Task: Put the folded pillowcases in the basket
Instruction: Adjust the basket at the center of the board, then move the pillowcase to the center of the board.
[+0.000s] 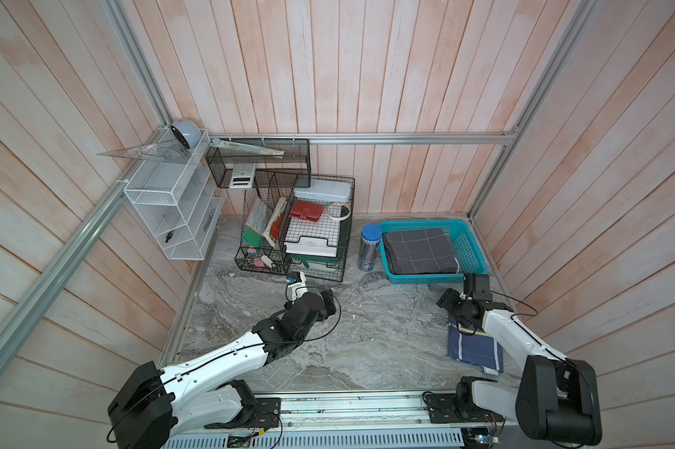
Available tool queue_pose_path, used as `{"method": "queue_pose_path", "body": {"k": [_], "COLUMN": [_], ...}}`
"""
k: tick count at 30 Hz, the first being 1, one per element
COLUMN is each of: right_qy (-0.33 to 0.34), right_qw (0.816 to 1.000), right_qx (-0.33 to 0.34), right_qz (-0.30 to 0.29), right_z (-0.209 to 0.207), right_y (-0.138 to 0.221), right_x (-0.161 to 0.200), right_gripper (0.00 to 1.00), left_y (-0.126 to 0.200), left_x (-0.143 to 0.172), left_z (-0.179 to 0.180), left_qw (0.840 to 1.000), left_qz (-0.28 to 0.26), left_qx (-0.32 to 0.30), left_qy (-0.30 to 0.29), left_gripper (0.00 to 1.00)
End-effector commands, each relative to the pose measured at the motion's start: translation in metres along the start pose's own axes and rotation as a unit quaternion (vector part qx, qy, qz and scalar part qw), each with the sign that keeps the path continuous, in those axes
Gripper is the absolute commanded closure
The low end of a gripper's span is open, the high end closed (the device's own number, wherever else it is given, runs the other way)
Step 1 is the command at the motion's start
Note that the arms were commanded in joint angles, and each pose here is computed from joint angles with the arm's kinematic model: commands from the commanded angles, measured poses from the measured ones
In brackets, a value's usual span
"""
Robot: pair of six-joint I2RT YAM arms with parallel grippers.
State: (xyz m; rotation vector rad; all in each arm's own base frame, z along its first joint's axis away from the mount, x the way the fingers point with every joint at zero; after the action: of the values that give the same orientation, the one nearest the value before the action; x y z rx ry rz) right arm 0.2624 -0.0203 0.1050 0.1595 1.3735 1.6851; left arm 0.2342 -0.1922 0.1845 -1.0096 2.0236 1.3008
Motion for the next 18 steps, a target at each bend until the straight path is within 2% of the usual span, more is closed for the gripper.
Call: {"method": "queue_pose_path", "body": {"k": [1,3,7,12,15,18], "right_qy": [-0.034,-0.044,-0.059,-0.075,-0.054,-0.061], "right_qw": [0.997,0.996,0.995,0.995,0.994,0.991], "right_qx": [0.052,0.058,0.064,0.058,0.031,0.026], "right_qz": [-0.049,-0.06,-0.04,0.035,0.092,0.12], "right_z": [-0.025,-0.031,-0.035,-0.032,-0.025,-0.026], "right_y": [0.003,0.004,-0.003,-0.016,-0.024,-0.032], "right_x": [-0.002,-0.001,0.003,0.021,0.035,0.048], "right_gripper": [0.3,0.3,0.3,0.31,0.32,0.33], "left_y": [-0.001,-0.001,0.0,0.0,0.001,0.002], "left_x": [0.001,0.0,0.0,0.0,0.001,0.002], "left_z": [0.003,0.003,0.004,0.006,0.009,0.012], "left_qw": [1.0,1.0,1.0,1.0,1.0,1.0], "left_qz": [0.001,-0.001,-0.001,-0.002,-0.003,-0.006], "left_qx": [-0.008,-0.008,-0.01,-0.014,-0.017,-0.02], "left_qy": [0.001,0.002,-0.001,-0.004,-0.003,-0.001], "left_gripper": [0.05,0.05,0.05,0.05,0.05,0.05]}}
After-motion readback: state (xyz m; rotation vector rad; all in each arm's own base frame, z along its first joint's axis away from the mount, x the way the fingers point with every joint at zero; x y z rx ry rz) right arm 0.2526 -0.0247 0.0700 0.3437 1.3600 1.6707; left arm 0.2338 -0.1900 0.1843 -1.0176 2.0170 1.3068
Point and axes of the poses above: each gripper's point midway between its finger pads, its own y axis back along the fingers, its own z axis along the line the jaws close on, x = y × z, the point moved 5 cm from there along y, back along the fingers, and after that the axes turned 4 degrees about -y, right-handed, at the moved point
